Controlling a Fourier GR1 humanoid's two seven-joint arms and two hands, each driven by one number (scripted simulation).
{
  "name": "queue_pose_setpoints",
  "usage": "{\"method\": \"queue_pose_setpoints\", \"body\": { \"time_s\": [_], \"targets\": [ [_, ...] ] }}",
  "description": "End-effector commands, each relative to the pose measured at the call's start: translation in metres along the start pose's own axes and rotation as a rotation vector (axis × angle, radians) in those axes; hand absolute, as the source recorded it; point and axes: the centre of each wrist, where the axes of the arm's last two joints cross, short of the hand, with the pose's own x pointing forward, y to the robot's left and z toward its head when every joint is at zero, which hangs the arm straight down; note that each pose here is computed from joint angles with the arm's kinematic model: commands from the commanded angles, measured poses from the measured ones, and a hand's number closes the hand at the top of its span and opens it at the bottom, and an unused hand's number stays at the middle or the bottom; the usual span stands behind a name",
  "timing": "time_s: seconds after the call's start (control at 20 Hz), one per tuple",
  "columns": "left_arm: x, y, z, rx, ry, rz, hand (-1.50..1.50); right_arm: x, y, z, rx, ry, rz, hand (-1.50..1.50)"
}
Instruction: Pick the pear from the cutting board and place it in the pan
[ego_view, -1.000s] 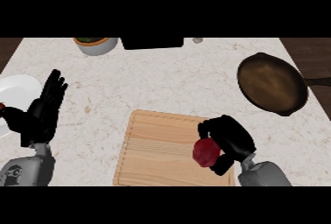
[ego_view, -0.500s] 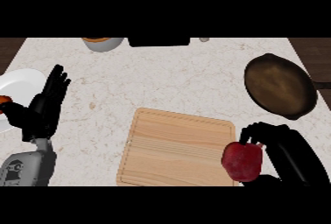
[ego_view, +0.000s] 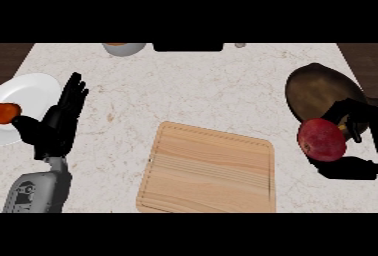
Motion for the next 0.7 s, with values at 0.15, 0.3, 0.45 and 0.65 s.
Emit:
{"method": "queue_pose_setpoints", "body": {
  "time_s": [0.15, 0.3, 0.45, 0.65],
  "targets": [
    [0.020, -0.006, -0.007, -0.031, -0.018, 0.010, 0.00, -0.075, -0.020, -0.060, -0.102, 0.088, 0.048, 1.50],
    [0.004, -0.003, 0.000, -0.039, -0.019, 0.003, 0.00, -0.111, -0.042, -0.064, -0.114, 0.104, 0.149, 1.50],
    [0.013, -0.011, -0.001, -0.035, -0.024, 0.000, 0.00, -0.136, -0.024, -0.067, -0.148, 0.108, 0.255, 1.50],
    [0.017, -0.006, -0.011, -0.061, -0.044, 0.016, 0.00, -0.152, -0.035, -0.093, -0.177, 0.135, 0.242, 1.50]
  ]
}}
